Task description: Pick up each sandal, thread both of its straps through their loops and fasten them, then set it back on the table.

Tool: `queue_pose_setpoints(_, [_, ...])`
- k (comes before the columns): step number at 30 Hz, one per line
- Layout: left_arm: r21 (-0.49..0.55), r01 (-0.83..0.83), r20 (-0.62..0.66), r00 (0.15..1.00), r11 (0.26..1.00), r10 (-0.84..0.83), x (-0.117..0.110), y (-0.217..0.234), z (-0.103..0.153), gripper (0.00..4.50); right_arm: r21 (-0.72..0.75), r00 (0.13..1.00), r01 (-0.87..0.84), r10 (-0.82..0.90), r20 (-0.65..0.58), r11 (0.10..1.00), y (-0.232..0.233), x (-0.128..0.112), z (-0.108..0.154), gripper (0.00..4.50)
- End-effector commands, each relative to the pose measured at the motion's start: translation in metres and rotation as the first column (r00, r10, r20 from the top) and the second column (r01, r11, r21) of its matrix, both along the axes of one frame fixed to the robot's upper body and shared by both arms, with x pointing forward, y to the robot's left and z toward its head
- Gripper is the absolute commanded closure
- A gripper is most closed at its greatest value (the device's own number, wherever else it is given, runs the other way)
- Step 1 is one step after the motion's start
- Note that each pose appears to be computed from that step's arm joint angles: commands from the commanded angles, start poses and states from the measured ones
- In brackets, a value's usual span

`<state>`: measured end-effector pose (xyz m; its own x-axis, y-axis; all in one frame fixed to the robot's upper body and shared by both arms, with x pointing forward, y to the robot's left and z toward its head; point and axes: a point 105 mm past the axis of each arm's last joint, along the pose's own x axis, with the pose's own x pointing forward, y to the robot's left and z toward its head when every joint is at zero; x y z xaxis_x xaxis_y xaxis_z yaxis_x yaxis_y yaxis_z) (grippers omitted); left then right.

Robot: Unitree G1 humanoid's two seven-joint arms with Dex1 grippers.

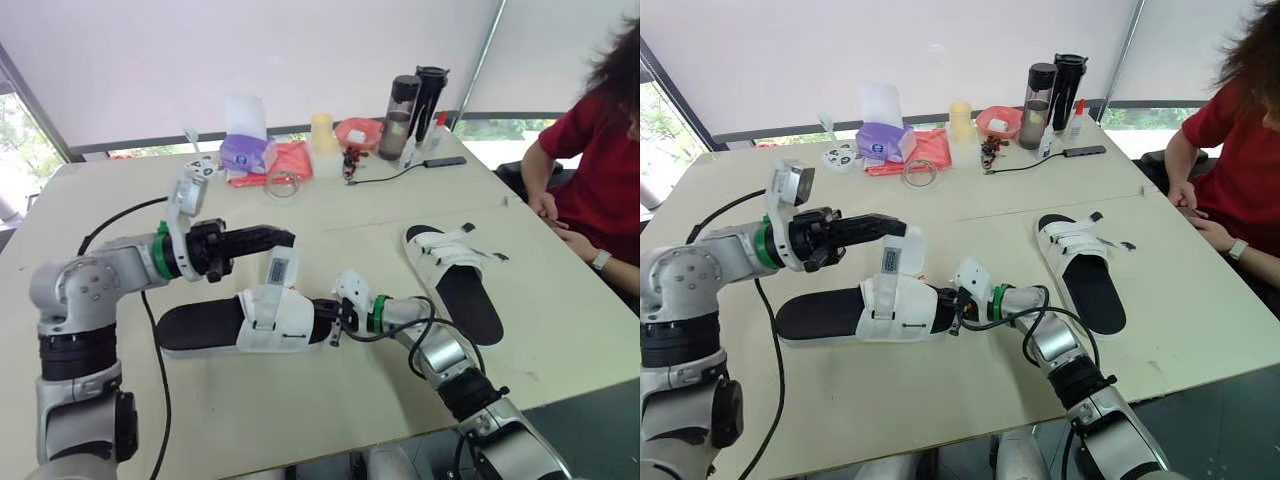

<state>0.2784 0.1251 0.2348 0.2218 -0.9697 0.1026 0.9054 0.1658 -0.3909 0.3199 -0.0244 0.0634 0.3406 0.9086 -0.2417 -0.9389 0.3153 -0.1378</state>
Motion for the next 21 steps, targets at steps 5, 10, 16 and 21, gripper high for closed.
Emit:
queue_pose_setpoints(5, [-0.103,-0.052,0.038,0.998,0.993,0.056,-0.006,0.005,0.019,4.46,-0.169,0.987,0.058,-0.082,-0.135,0.984,-0.022,-0.005,-0.055,4.5])
queue_pose_setpoints(10, [-0.126,-0.164,-0.031,0.986,0.978,0.161,0.011,0.024,0.01,4.46,-0.171,0.988,0.058,-0.081,-0.132,0.984,-0.022,-0.005,-0.055,4.5])
queue_pose_setpoints(16, [-0.109,-0.293,-0.104,0.954,0.95,0.282,0.033,0.043,-0.014,4.46,-0.175,0.988,0.058,-0.082,-0.132,0.983,-0.023,-0.007,-0.056,4.5])
queue_pose_setpoints(21, [-0.118,-0.368,-0.165,0.923,0.922,0.347,0.047,0.058,-0.03,4.46,-0.178,0.988,0.061,-0.085,-0.132,0.982,-0.024,-0.007,-0.057,4.5])
